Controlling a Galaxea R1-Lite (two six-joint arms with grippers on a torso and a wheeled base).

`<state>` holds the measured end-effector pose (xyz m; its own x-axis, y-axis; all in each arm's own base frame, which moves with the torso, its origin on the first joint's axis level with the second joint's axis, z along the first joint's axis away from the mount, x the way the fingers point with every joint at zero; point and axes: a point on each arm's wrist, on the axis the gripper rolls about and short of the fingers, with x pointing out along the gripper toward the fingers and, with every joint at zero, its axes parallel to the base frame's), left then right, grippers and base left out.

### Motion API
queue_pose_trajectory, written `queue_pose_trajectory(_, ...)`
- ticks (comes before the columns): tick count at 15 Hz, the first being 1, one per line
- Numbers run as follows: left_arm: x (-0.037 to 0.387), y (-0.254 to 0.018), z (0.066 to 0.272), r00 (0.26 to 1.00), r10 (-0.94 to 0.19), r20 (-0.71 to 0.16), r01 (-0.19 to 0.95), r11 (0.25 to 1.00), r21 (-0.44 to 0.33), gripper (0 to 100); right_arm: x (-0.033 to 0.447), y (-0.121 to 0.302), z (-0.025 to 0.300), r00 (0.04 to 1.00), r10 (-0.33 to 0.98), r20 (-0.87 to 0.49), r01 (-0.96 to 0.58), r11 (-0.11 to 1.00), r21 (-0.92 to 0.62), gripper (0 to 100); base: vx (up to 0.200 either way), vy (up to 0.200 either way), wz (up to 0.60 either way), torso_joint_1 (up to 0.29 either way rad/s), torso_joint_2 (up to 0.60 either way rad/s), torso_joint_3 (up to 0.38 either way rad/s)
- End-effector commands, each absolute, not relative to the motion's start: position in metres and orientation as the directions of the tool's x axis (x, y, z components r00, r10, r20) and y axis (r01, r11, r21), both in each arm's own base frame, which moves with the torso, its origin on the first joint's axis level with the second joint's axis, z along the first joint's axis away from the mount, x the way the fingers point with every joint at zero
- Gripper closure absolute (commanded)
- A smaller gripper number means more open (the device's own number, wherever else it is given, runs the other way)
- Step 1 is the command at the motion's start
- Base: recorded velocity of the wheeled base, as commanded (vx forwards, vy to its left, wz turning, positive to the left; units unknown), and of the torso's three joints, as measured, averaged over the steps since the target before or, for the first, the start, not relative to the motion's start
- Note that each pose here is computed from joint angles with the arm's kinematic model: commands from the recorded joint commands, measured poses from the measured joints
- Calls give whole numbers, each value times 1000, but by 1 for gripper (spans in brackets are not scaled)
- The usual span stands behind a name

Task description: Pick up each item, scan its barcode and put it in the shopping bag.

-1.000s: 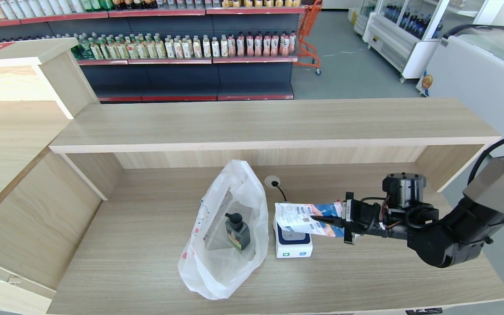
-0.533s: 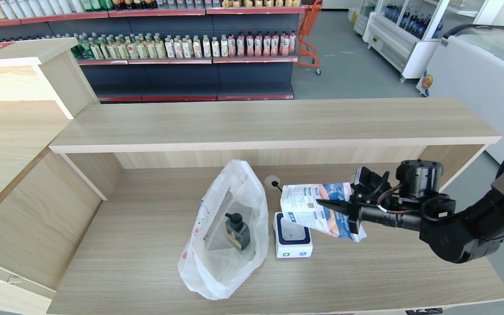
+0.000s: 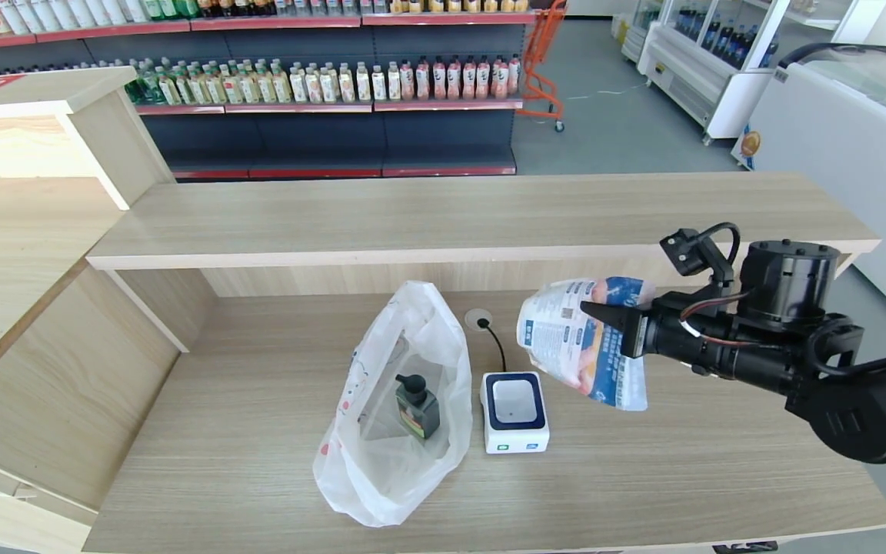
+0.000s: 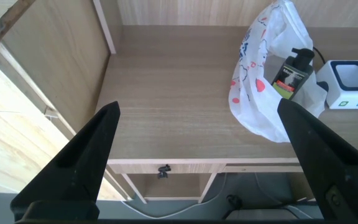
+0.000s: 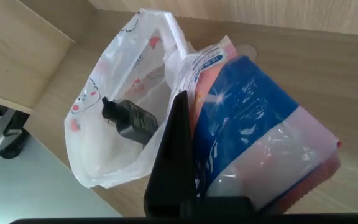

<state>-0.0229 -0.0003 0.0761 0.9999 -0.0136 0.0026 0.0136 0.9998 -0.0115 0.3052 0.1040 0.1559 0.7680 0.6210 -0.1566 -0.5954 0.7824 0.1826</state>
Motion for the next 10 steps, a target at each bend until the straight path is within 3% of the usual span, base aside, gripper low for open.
queue_pose_trajectory(1, -23, 0, 76, 1000, -14, 3, 14, 1000, -12, 0, 319, 130, 145, 729, 664, -169, -625, 745, 233, 100, 0, 0, 0, 0, 0, 0)
queue_pose_trajectory(6, -23, 0, 76, 1000, -14, 3, 14, 1000, -12, 0, 374, 181, 110, 678, 716, -169, -672, 696, 253, 100, 0, 0, 0, 0, 0, 0)
queue_pose_trajectory(10, -23, 0, 76, 1000, -14, 3, 14, 1000, -12, 0, 387, 209, 95, 638, 749, -178, -700, 660, 271, 100, 0, 0, 0, 0, 0, 0)
